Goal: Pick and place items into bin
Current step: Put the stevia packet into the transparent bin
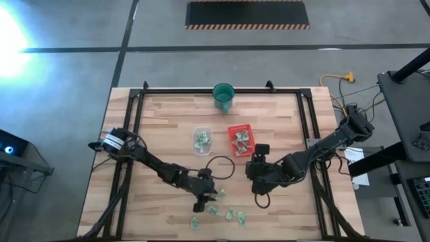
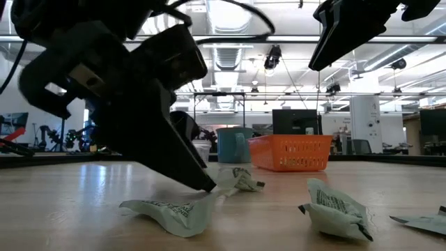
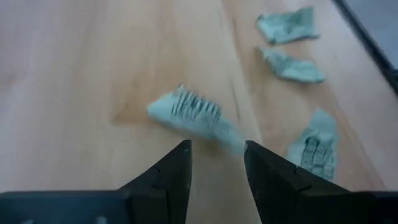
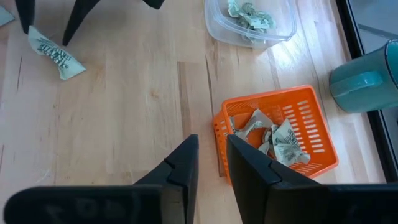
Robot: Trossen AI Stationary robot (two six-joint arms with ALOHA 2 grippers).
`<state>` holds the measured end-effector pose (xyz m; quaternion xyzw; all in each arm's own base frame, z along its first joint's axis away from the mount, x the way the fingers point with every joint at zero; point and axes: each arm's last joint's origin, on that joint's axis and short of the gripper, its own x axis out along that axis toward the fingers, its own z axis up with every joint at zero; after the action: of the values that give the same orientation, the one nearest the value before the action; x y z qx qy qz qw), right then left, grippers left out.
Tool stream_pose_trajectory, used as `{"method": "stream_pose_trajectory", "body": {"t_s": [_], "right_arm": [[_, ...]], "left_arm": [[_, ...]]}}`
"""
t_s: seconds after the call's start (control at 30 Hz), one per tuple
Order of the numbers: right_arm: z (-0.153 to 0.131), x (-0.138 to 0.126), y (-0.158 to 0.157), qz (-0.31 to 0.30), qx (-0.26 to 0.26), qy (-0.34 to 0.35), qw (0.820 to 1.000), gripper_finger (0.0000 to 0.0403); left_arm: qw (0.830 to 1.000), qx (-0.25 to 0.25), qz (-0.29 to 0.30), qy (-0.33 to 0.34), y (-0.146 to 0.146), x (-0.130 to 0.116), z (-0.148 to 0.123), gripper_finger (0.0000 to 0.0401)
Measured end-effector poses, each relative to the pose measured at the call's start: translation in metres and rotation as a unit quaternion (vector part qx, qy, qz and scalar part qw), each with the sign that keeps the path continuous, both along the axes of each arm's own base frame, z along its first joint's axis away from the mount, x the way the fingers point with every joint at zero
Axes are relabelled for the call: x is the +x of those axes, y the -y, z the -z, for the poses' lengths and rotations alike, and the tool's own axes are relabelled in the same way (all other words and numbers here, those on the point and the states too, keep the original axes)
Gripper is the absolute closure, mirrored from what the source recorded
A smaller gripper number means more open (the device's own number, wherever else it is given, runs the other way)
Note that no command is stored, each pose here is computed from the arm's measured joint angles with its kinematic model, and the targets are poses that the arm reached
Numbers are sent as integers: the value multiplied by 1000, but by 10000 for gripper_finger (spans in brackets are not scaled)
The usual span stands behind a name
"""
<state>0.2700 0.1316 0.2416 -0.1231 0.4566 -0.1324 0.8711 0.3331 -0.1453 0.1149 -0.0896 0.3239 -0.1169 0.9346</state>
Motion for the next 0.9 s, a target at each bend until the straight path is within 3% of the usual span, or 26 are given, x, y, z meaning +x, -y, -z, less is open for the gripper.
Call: {"method": "stream_pose_trajectory", "body": {"t_s": [0.27,0.57,0.9], "right_arm": [[0,0,0,0,0,0,1000,323],[0,0,0,0,1,2,1000,334],[0,0,0,0,1,2,1000,335]], "left_arm": [[1000,-13,-19,-11,-5,0,2,271],[998,-55,32,-4,-1,1,-2,271],[998,-61,10,-3,-5,3,-2,271]]}}
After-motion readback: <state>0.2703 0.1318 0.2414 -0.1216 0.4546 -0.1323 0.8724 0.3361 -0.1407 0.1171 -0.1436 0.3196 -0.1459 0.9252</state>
